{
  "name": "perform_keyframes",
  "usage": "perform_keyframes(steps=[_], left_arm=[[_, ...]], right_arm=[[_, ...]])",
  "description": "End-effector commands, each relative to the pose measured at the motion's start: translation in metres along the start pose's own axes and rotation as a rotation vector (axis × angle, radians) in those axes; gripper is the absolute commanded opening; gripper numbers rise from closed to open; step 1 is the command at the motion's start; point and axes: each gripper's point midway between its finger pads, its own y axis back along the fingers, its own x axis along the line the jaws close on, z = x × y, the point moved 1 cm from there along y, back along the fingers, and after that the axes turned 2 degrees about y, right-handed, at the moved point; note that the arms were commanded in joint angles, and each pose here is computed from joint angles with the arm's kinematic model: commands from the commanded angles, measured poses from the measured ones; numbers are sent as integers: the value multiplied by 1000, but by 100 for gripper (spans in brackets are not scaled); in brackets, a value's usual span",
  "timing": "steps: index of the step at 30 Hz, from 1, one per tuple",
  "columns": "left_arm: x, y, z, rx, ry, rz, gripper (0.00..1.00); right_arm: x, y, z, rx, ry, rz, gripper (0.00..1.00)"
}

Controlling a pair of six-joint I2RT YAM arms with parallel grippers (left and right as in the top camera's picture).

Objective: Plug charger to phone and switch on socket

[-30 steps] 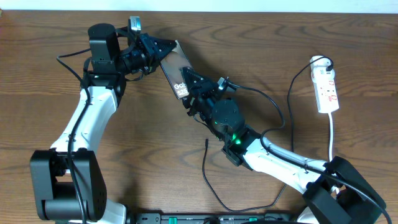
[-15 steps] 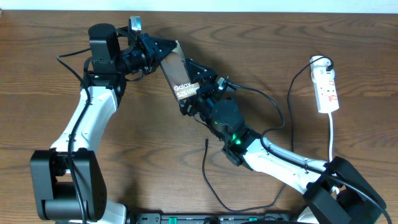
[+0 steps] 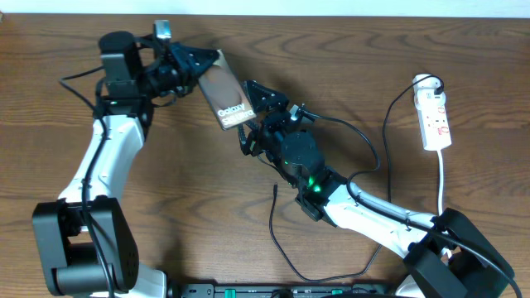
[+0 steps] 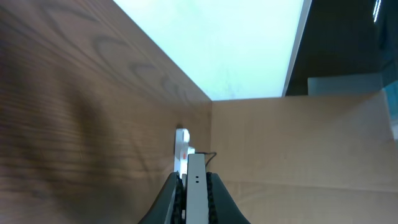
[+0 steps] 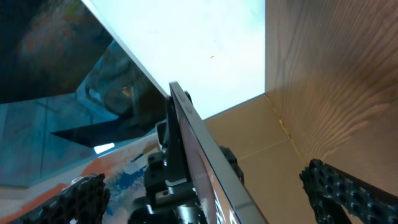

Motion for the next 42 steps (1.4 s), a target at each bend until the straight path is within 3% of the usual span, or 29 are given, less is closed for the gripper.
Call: perform_keyframes(steps=[1, 17, 26, 34, 42], left_arm=[[-6, 18, 9, -2, -9, -32, 7], [2, 65, 38, -43, 9, -67, 7], [-14, 98, 37, 34, -91, -173, 7], [-36, 114, 28, 107, -293, -255, 7], [-44, 117, 23, 125, -416, -281, 7]], right_arm=[[12, 0, -6, 6, -2, 27, 99], [3, 0, -2, -11, 22, -15, 99], [2, -1, 11, -28, 445, -36, 82], [7, -4, 13, 107, 863, -19, 64], [7, -1, 34, 254, 1001, -25, 52]])
